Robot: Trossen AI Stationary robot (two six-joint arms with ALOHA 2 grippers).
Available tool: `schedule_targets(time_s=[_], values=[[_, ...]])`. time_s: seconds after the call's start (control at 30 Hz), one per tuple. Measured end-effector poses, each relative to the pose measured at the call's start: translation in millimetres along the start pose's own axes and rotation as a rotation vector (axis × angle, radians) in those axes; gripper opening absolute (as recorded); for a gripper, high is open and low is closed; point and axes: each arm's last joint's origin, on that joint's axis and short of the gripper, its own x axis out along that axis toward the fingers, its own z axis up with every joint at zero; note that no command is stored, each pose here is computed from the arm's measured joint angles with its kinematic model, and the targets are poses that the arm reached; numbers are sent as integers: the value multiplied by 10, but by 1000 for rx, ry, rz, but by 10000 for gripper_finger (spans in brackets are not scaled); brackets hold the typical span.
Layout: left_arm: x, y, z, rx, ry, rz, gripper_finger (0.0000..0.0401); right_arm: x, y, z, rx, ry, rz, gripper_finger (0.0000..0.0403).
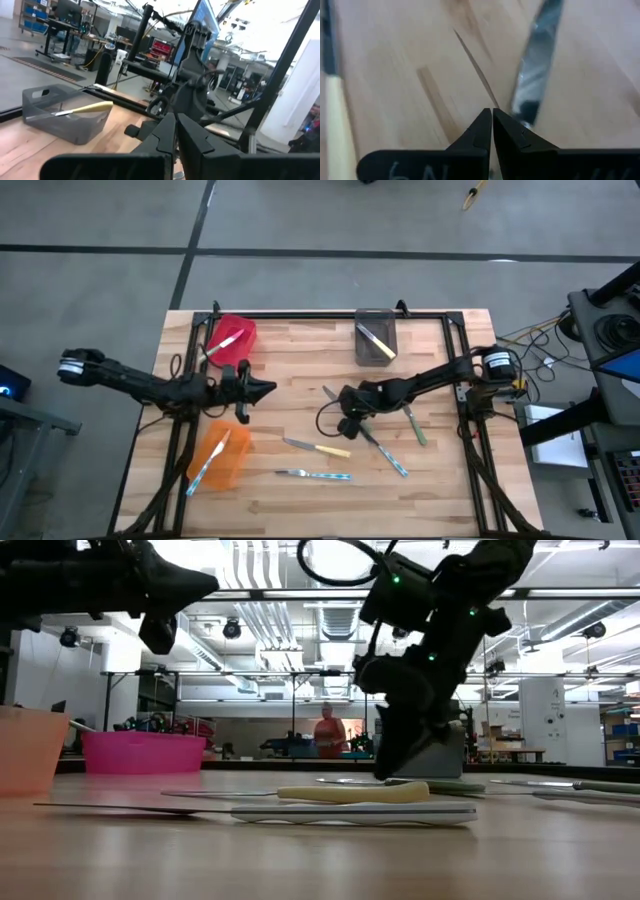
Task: Sort silverware by color (type)
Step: Put the left green knife into the red bin
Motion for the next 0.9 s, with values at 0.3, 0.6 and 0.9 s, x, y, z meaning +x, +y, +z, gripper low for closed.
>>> schedule_targets(time_s=[0.3, 0.6, 0.9], values=[[111, 48, -201, -47, 155, 122, 0, -247, -9, 77, -41, 163, -211, 8], [349, 28, -353, -16, 252, 172, 0, -168, -17, -104, 9, 199, -234, 8], [585, -41, -365, 43, 279, 170, 0, -140, 74, -22, 3, 81, -180, 8]])
